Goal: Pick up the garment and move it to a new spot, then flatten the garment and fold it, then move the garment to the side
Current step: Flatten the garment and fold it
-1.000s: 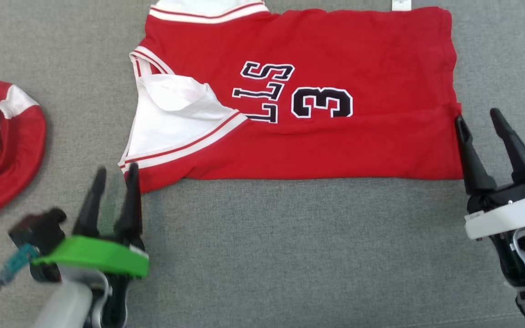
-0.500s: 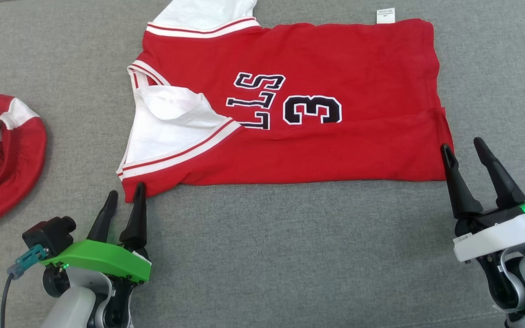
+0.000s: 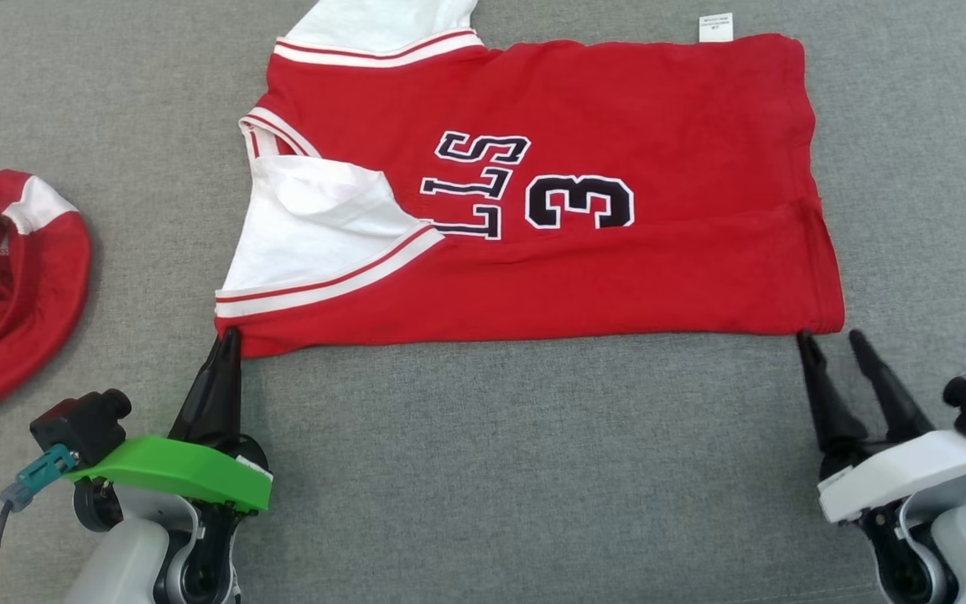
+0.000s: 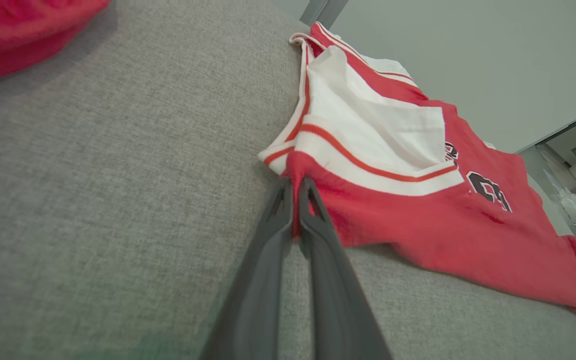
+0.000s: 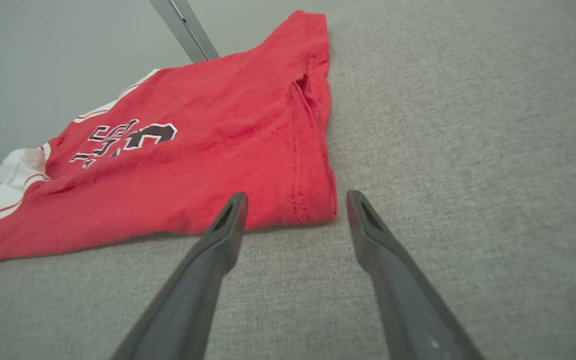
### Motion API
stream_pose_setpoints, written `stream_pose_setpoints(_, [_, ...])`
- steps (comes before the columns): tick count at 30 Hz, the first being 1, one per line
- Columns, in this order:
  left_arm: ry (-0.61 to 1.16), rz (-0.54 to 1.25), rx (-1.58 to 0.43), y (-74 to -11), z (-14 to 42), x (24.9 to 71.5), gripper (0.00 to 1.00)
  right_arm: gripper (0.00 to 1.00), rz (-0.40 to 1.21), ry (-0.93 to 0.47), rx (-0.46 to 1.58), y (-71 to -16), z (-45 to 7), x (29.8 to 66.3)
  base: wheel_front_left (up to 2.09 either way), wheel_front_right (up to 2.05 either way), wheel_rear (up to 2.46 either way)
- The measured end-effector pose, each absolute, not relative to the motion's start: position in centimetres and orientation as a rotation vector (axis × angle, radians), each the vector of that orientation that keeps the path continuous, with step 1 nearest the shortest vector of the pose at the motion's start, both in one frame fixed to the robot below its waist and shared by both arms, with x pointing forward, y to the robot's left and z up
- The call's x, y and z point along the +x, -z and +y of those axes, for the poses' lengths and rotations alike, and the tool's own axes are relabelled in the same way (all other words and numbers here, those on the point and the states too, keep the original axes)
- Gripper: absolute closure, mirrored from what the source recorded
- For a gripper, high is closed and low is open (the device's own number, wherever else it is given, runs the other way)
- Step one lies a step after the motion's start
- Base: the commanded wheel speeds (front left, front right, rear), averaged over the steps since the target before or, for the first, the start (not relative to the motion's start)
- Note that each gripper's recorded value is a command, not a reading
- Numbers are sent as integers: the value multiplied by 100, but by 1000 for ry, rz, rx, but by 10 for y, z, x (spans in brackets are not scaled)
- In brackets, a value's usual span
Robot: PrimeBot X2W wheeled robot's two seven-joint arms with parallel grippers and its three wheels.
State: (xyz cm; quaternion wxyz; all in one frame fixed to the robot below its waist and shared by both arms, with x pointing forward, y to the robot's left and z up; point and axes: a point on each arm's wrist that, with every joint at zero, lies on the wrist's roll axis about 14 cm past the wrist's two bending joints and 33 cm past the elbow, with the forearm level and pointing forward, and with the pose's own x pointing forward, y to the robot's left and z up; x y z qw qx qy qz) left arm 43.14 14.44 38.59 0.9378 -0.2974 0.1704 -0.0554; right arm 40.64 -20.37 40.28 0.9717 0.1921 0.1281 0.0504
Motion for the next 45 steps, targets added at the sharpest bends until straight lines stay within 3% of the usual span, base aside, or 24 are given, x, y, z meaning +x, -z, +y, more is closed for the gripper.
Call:
stream_pose_setpoints(9, [121, 349, -603, -386, 144, 429, 100, 1, 298, -44, 564, -387, -197, 418, 0, 0, 0])
stream_pose_setpoints(10, [123, 348, -602, -387, 144, 429, 100, 33, 296, -42, 584, -388, -196, 421, 0, 0, 0])
stream_pose_setpoints(11, [125, 347, -601, -387, 144, 430, 100, 70, 288, -40, 596, -390, -196, 424, 0, 0, 0])
stream_pose_setpoints(12, [126, 347, -600, -387, 144, 430, 100, 100, 282, -39, 604, -392, -197, 426, 0, 0, 0])
stream_pose_setpoints(23, [137, 338, -632, -396, 143, 418, 100, 100, 253, -106, 529, -411, -203, 429, 0, 0, 0])
stream_pose_setpoints(38, [116, 477, -681, -398, 128, 331, 100, 100, 359, -169, 366, -407, -231, 389, 0, 0, 0])
stream_pose_setpoints(45, [117, 484, -660, -409, 130, 320, 100, 100, 394, -164, 354, -401, -236, 375, 0, 0, 0])
